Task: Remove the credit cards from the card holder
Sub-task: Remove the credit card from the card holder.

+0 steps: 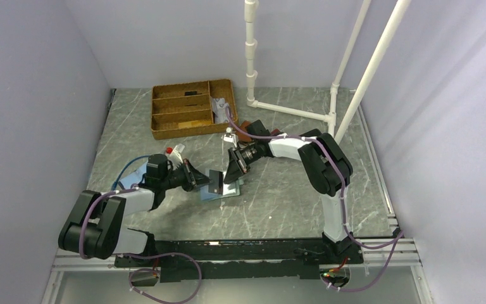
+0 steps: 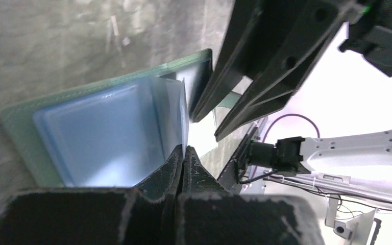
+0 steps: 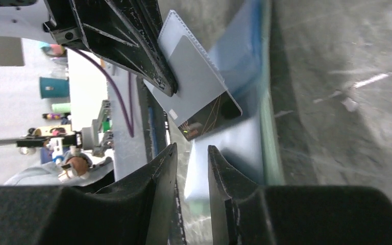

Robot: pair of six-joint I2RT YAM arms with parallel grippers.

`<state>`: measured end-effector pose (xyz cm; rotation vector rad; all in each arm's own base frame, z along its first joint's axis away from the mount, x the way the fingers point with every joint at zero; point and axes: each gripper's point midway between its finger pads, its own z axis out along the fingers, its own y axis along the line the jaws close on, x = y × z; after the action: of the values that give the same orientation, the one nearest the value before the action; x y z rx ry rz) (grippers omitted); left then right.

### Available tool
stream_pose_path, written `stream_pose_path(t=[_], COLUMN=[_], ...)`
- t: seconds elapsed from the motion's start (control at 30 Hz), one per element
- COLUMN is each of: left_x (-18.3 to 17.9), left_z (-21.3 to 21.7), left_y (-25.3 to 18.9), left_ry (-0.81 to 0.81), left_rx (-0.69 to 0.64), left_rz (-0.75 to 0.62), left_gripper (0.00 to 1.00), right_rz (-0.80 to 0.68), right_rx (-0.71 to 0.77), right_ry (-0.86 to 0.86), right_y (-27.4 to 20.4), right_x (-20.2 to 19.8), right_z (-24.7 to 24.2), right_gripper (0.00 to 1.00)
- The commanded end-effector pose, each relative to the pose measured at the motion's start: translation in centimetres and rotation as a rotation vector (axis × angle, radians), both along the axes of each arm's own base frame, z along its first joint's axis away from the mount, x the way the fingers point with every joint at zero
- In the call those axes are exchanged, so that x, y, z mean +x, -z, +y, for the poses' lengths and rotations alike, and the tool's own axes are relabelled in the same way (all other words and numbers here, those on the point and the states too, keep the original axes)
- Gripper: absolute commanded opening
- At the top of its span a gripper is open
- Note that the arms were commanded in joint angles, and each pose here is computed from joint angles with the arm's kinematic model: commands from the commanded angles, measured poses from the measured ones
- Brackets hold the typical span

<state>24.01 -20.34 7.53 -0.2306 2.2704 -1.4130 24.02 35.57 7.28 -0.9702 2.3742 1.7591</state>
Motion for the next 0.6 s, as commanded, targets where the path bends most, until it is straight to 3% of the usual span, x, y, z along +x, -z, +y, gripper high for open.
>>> stream_pose_path(t=[0.0, 0.57], left_x=[0.5, 0.1], left_z=[-0.8, -0.9], left_y=[-4.6, -7.4], left_ry=[0.029, 0.024], left_rx=[-0.122, -0.205], left_rz=[-0.165, -0.228], left_gripper=[0.0, 0.0], right_rz=[-0.001, 0.072], right_rx=[0.124, 0.23], right_ry=[-0.054, -0.062], right_y=[-3.3, -6.6], right_x=[-0.8, -1.6], right_z=[0.6, 0.8], right_gripper=[0.32, 0.37])
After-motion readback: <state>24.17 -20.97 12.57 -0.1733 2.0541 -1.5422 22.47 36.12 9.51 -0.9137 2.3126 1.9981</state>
